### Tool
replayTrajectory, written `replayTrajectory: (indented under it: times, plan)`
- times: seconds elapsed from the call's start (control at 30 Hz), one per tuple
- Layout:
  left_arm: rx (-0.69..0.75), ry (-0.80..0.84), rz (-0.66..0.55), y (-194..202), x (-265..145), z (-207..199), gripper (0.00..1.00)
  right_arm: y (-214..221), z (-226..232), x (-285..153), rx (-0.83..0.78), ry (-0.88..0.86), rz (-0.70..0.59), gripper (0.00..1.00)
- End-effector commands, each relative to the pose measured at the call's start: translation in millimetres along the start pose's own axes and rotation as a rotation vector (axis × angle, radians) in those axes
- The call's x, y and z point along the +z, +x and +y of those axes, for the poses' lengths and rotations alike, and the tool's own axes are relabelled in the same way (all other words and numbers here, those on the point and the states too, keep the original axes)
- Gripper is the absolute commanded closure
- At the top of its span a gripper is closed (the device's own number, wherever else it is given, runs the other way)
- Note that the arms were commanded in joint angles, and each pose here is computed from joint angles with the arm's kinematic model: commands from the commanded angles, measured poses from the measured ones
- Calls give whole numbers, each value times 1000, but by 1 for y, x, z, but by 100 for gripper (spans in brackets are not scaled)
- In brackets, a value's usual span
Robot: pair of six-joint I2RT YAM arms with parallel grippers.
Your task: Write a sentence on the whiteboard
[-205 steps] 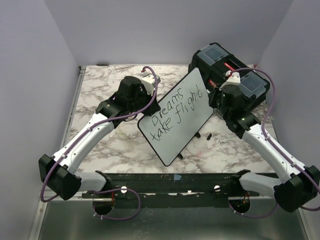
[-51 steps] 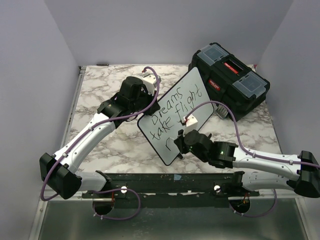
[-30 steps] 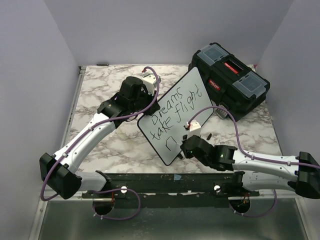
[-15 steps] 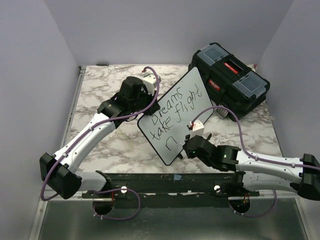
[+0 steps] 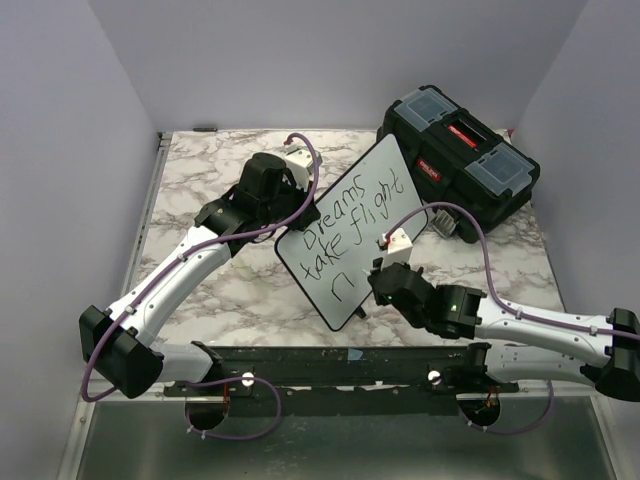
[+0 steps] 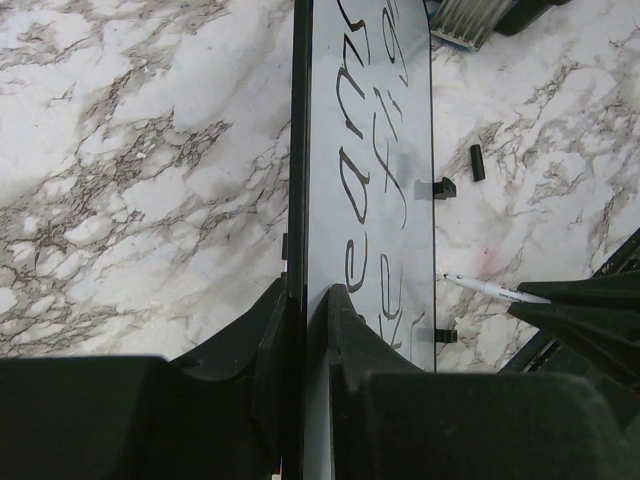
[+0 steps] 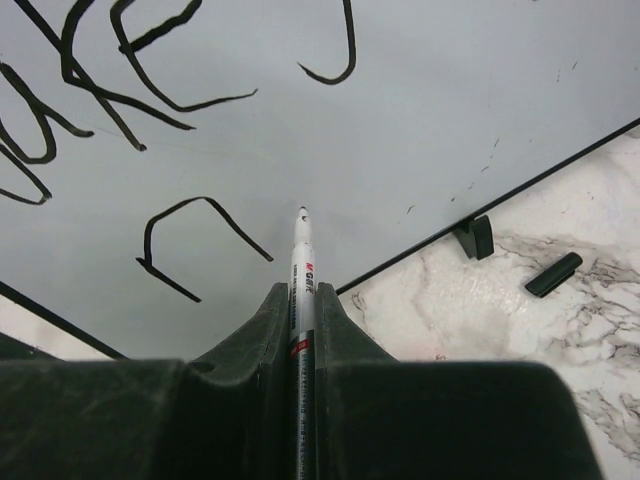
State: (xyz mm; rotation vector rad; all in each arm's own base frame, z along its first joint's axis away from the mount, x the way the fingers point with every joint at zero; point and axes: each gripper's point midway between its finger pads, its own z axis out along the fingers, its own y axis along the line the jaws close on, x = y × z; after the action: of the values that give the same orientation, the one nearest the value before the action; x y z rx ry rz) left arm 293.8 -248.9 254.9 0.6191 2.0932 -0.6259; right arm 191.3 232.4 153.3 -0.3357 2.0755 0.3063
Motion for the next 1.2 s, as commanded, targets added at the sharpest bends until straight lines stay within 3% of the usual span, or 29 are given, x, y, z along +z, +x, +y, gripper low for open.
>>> replayTrajectory:
  times: [0.0,0.63,1.17]
  plan:
    - [66,-114,270,74,4,27,100,-24,-3,4,-19,45,-58,99]
    - [67,-112,271,75,4,27,100,-37,16,28,-37,-16,-66,99]
    - [66,-112,271,75,4,26,100,-8,26,23,-15,-121,10,99]
